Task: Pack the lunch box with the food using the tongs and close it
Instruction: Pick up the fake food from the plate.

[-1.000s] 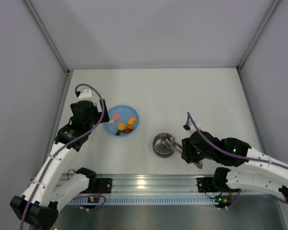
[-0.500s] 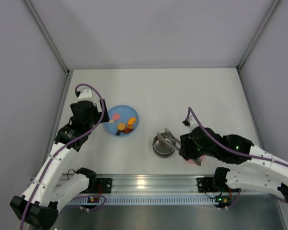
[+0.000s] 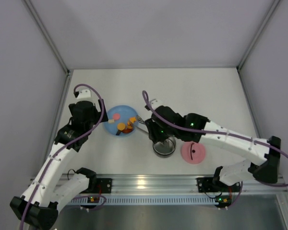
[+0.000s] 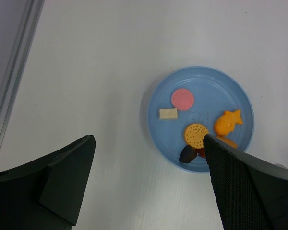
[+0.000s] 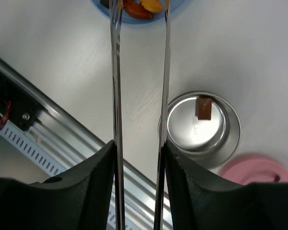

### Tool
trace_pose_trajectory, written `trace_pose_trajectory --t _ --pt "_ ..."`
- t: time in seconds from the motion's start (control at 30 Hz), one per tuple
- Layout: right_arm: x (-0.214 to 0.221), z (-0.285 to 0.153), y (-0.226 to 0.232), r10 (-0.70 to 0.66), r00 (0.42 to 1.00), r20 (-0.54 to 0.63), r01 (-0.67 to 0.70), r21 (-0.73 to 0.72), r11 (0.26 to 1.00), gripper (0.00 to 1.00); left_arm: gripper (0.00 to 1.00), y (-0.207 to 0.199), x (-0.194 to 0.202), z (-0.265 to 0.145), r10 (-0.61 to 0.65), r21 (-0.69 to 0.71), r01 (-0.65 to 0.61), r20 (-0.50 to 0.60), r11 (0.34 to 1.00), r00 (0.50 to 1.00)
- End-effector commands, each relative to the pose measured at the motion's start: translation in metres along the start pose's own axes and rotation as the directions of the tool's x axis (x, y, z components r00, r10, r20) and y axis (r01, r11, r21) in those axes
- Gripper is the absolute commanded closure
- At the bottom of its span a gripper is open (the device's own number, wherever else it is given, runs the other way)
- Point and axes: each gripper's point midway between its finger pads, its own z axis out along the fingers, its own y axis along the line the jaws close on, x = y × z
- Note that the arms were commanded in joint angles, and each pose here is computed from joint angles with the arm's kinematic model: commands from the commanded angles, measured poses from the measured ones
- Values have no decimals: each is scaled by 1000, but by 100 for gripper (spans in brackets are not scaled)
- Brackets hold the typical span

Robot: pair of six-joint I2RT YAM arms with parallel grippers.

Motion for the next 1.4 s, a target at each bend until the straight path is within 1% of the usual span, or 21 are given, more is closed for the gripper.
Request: trace_pose_trajectory --t 0.0,0.03,0.07,0.1,0.13,0.2,0.3,0.33,0.5,0.57,0.73,0.87,1.0,1.37 --pt "-56 15 38 -59 989 132 68 -70 995 57 1 7 -20 -6 -34 -36 36 61 999 998" --pt "-55 34 42 -81 991 108 88 -62 994 57 1 7 -20 -6 -34 -38 36 63 999 997" --pt "-66 35 50 -81 989 125 90 -73 993 57 1 8 -20 -6 -35 -45 38 61 998 998" --pt "-69 42 55 -87 989 119 97 -85 992 57 1 12 -20 -6 -37 -66 41 65 997 997" --pt "-66 59 58 -103 990 91 110 -77 991 57 1 13 -20 -5 -38 -77 43 63 996 997" --pt "-76 67 68 -109 989 97 117 -90 989 57 1 19 -18 -4 -41 -113 47 60 992 997" --pt "-73 96 79 -127 991 52 132 -99 986 57 1 32 -13 1 -43 -211 49 36 976 998" --pt "-77 99 83 -133 989 59 139 -108 984 57 1 38 -14 2 -49 -244 56 36 968 998" --pt "-76 128 91 -157 987 28 159 -109 981 57 1 51 -9 12 -99 -275 95 2 957 995" --pt "-81 133 92 -165 986 34 167 -99 981 56 1 50 -7 15 -122 -252 114 -14 961 992" --pt "-83 149 90 -178 983 30 180 -76 981 56 1 58 -7 18 -155 -273 146 -12 951 988" --pt "-82 158 80 -182 983 26 183 -30 983 57 1 63 -4 23 -177 -280 162 -26 946 984" --pt "-81 165 77 -179 984 23 179 -18 984 56 1 71 0 29 -214 -291 191 -48 937 976" --pt "-79 183 72 -188 982 7 189 -13 982 57 1 79 4 34 -228 -315 198 -63 928 972"
